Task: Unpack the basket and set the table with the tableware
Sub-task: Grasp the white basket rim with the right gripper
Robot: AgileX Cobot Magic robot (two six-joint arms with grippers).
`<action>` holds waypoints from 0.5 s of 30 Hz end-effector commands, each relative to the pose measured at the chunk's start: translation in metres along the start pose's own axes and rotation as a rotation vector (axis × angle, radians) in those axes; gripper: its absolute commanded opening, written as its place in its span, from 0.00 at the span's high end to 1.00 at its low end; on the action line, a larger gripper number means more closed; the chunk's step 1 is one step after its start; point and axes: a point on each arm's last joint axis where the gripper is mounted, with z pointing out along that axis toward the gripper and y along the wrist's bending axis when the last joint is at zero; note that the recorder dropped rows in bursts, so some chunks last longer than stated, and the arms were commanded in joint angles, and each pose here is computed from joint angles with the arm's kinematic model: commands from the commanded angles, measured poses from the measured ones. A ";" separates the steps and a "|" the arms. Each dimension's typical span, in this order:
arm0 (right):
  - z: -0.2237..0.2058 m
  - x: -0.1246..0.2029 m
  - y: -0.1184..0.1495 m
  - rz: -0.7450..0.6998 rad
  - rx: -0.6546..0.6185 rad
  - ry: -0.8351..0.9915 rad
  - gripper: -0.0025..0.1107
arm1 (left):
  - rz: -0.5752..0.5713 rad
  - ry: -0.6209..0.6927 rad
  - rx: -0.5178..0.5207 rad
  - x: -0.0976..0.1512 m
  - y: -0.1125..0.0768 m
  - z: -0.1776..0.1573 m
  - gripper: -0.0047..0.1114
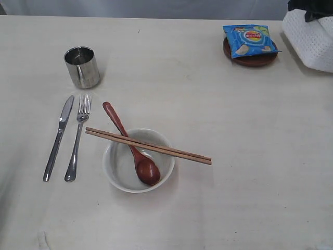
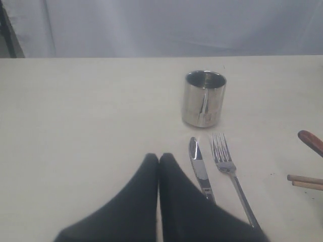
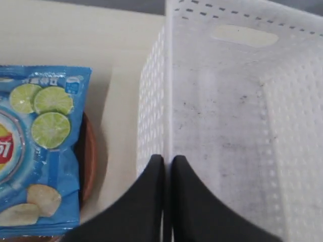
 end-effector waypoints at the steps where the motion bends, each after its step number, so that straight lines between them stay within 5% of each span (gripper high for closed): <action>1: 0.025 0.010 0.000 0.027 -0.018 0.019 0.98 | 0.004 -0.010 -0.004 0.000 0.000 0.000 0.96; 15: 0.037 0.012 0.108 -0.111 -0.257 0.121 0.98 | 0.004 -0.010 -0.004 0.000 0.000 0.000 0.96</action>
